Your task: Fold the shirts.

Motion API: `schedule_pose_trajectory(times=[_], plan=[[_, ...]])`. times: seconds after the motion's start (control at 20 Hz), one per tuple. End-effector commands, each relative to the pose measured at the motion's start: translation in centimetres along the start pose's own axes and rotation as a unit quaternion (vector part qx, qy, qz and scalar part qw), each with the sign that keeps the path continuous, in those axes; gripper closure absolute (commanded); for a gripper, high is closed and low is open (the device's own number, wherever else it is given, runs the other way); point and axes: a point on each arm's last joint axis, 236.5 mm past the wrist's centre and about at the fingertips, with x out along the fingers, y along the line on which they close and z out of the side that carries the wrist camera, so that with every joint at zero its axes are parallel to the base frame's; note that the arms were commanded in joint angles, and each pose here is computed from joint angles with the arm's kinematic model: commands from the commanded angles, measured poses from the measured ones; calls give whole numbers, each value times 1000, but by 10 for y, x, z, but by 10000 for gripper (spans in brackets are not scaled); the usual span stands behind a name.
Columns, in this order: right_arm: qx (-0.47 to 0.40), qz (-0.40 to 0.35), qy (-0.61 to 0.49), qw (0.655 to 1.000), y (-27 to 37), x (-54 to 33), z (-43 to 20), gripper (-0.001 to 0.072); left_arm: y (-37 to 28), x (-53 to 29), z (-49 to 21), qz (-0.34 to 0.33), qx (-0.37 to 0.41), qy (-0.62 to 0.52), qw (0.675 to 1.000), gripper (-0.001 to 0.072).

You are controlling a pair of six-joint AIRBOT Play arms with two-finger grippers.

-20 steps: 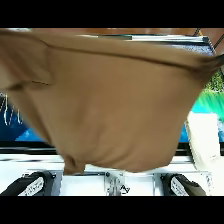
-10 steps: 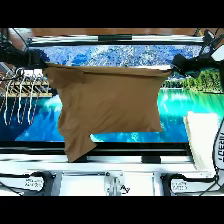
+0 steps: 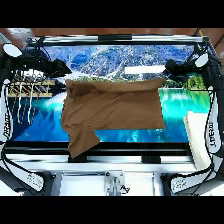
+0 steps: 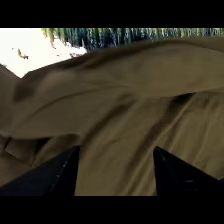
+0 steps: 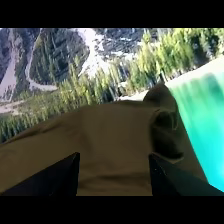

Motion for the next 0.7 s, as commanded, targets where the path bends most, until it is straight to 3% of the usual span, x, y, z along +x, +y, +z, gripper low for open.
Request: schedule_pose_trajectory(times=[0.0, 0.15, 0.2, 0.25, 0.4, 0.45, 0.5, 0.65], plan=[[-45, 20, 45, 998, 6, -28, -17, 166, 11, -15, -16, 4, -40, 39, 998, 156], [-80, -80, 86, 990, -51, -92, -30, 167, 55, -69, -55, 80, -77, 113, 987, 317], [-81, -118, 122, 982, -77, -113, -44, 167, 65, -83, -69, 99, -88, 133, 982, 452], [-77, -137, 160, 975, -95, -131, -60, 167, 73, -96, -81, 116, -94, 145, 978, 519], [-42, -141, 216, 965, -125, -152, -95, 167, 75, -105, -131, 115, -109, 181, 971, 500], [-34, -142, 223, 964, -129, -153, -107, 167, 74, -102, -162, 103, -115, 211, 965, 457], [-32, -142, 225, 964, -132, -151, -116, 167, 75, -95, -192, 93, -122, 233, 960, 365], [-26, -86, 220, 971, -110, -140, -126, 167, 87, -66, -247, 71, -149, 222, 961, 369]])
